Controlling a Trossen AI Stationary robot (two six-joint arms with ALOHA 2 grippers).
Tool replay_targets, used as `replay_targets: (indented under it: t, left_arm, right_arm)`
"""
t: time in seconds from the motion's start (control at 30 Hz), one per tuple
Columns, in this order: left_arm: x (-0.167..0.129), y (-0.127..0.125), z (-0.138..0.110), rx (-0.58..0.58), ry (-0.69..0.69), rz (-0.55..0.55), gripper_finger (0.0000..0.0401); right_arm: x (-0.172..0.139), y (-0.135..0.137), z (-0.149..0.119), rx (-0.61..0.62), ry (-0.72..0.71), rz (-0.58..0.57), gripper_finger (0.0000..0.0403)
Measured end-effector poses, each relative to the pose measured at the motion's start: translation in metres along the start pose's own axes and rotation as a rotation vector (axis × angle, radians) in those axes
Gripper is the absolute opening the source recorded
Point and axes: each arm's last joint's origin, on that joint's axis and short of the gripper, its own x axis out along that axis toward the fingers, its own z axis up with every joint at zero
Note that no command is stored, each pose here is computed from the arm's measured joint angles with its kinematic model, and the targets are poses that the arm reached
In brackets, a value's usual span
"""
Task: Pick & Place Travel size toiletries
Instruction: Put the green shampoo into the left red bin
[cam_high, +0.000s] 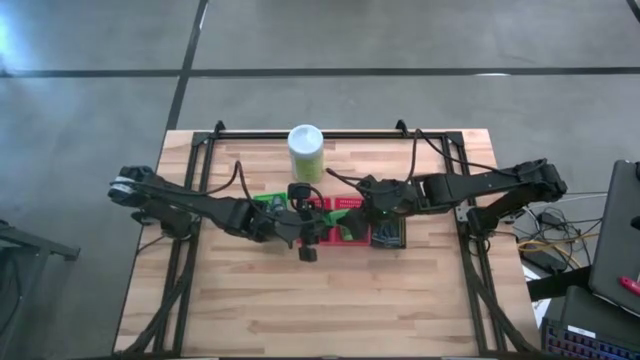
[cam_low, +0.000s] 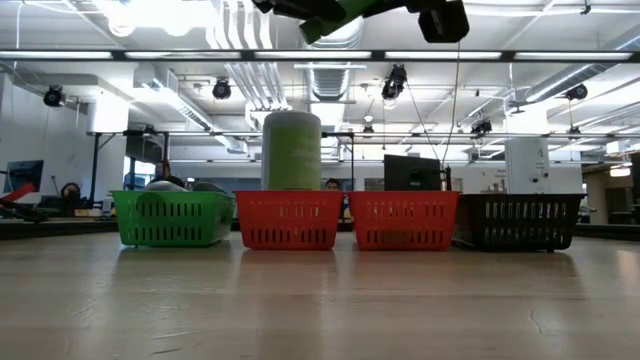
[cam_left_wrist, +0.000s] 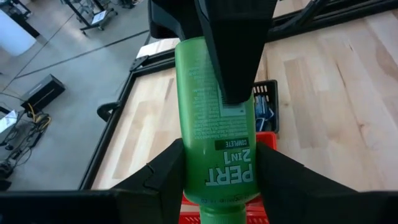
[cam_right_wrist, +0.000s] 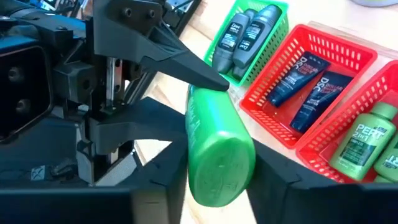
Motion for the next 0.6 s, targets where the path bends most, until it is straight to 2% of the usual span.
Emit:
replay_targets:
  t: [0.13,0.27,0.4,0.5,0.6]
  left_arm:
    - [0.0,0.0,-0.001,-0.031,0.008,0.001,0.019]
    - [-0.001,0.0,-0.012,-0.105,0.11,0.0,0.0229]
    - [-0.003,-0.002,-0.03,-0.158,0.258,0.004,0.027]
    - [-0.008,-0.003,-0.042,-0.18,0.335,0.025,0.0288]
    - [-0.012,-0.005,-0.048,-0.217,0.377,0.034,0.0293]
  right_arm:
    - [0.0,0.0,0.0,0.0,-0.007,-0.004,0.0086]
    - [0.001,-0.006,0.003,-0.003,-0.015,-0.052,0.0088]
    - [0.001,-0.022,0.009,0.02,0.005,-0.18,0.0115]
    - [0.003,-0.037,0.014,0.03,0.074,-0.269,0.0125]
    - [0.016,-0.054,0.021,0.02,0.211,-0.309,0.012]
